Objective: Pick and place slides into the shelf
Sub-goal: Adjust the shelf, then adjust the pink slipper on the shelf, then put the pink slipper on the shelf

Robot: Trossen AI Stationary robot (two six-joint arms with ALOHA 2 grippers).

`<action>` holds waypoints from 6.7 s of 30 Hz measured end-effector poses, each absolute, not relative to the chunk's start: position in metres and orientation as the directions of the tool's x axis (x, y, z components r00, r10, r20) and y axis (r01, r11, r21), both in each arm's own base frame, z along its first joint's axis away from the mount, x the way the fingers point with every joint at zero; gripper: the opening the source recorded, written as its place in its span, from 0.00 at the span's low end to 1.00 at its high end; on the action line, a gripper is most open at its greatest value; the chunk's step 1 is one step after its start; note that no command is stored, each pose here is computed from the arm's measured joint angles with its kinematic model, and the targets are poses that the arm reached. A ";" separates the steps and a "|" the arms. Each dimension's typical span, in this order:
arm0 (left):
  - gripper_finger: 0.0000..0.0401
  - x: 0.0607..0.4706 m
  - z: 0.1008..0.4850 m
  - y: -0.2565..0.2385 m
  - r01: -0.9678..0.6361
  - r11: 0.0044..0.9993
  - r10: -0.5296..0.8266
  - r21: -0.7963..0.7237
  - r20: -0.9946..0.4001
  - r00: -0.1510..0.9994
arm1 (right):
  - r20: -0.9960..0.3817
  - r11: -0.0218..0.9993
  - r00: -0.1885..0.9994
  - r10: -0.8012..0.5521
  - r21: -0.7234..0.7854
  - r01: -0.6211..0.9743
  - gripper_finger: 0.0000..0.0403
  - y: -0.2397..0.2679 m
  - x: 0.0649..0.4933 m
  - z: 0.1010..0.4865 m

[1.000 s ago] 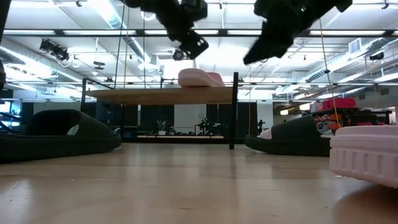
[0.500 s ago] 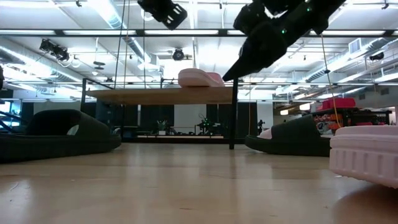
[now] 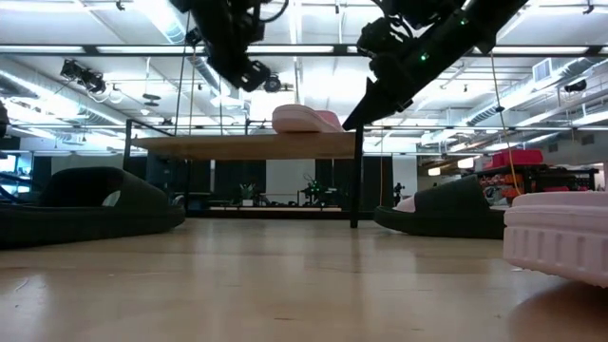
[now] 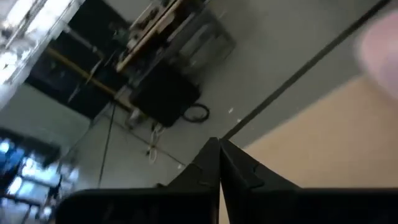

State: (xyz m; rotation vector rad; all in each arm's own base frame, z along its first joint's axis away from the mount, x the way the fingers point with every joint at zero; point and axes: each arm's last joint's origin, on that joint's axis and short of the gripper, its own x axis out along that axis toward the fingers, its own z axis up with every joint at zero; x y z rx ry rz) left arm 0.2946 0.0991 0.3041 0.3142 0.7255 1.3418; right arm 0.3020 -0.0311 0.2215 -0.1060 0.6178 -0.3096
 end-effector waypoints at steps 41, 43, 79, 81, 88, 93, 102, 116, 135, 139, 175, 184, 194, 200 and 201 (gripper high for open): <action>0.01 0.317 0.263 0.161 -0.695 0.606 0.766 0.387 -0.520 0.379 | -0.483 0.856 0.707 -0.516 -0.263 0.445 0.02 -0.057 0.290 0.238; 0.02 0.317 0.263 0.162 -0.687 0.607 0.769 0.399 -0.513 0.382 | -0.458 0.866 0.735 -0.499 -0.266 0.422 0.01 -0.049 0.287 0.247; 0.00 0.324 0.252 0.205 -0.504 0.863 0.438 -0.008 -0.483 0.758 | -0.398 0.828 0.726 -0.561 -0.269 0.492 0.02 -0.046 0.268 0.270; 0.00 0.326 0.253 0.203 -0.498 0.867 0.437 -0.008 -0.468 0.768 | -0.400 0.828 0.725 -0.561 -0.270 0.492 0.02 -0.046 0.268 0.270; 0.00 0.327 0.244 0.203 -0.497 0.868 0.422 -0.010 -0.513 0.748 | -0.400 0.828 0.725 -0.560 -0.269 0.491 0.03 -0.046 0.268 0.270; 0.00 0.327 0.242 0.207 -0.515 0.856 0.428 -0.037 -0.506 0.748 | -0.402 0.828 0.724 -0.560 -0.270 0.491 0.02 -0.046 0.268 0.270; 0.01 0.330 0.247 0.209 -0.533 0.842 0.451 -0.076 -0.442 0.775 | -0.402 0.828 0.724 -0.560 -0.270 0.491 0.03 -0.046 0.268 0.270; 0.01 0.322 0.249 0.190 -0.541 0.840 0.427 -0.038 -0.570 0.703 | -0.469 0.948 0.828 -0.307 -0.072 0.310 0.01 -0.038 0.270 0.266; 0.01 0.342 0.251 0.152 -0.473 0.880 0.409 0.036 -0.562 0.719 | -0.457 0.948 0.835 -0.307 -0.067 0.312 0.02 -0.038 0.271 0.267; 0.02 0.336 0.250 0.163 -0.507 0.861 0.440 0.047 -0.569 0.695 | -0.457 0.948 0.835 -0.307 -0.067 0.312 0.02 -0.038 0.271 0.267; 0.03 0.292 0.291 0.061 -0.271 0.961 0.218 0.058 -0.763 0.609 | -0.708 0.759 0.325 -0.627 -0.462 0.459 0.04 -0.024 0.193 0.223; 0.04 0.295 0.292 0.051 -0.235 0.970 0.199 0.063 -0.759 0.619 | -0.655 0.737 0.352 -0.668 -0.522 0.429 0.04 -0.045 0.203 0.228; 0.05 0.294 0.292 0.051 -0.235 0.970 0.199 0.063 -0.761 0.617 | -0.752 0.773 0.222 -0.621 -0.541 0.331 0.10 -0.066 0.221 0.186; 0.03 0.294 0.292 0.051 -0.235 0.970 0.200 0.064 -0.761 0.617 | -0.779 0.775 0.122 -0.615 -0.569 0.275 0.22 -0.084 0.226 0.170; 0.02 0.294 0.292 0.051 -0.235 0.970 0.200 0.064 -0.761 0.617 | -0.780 0.773 0.111 -0.616 -0.571 0.278 0.25 -0.087 0.226 0.169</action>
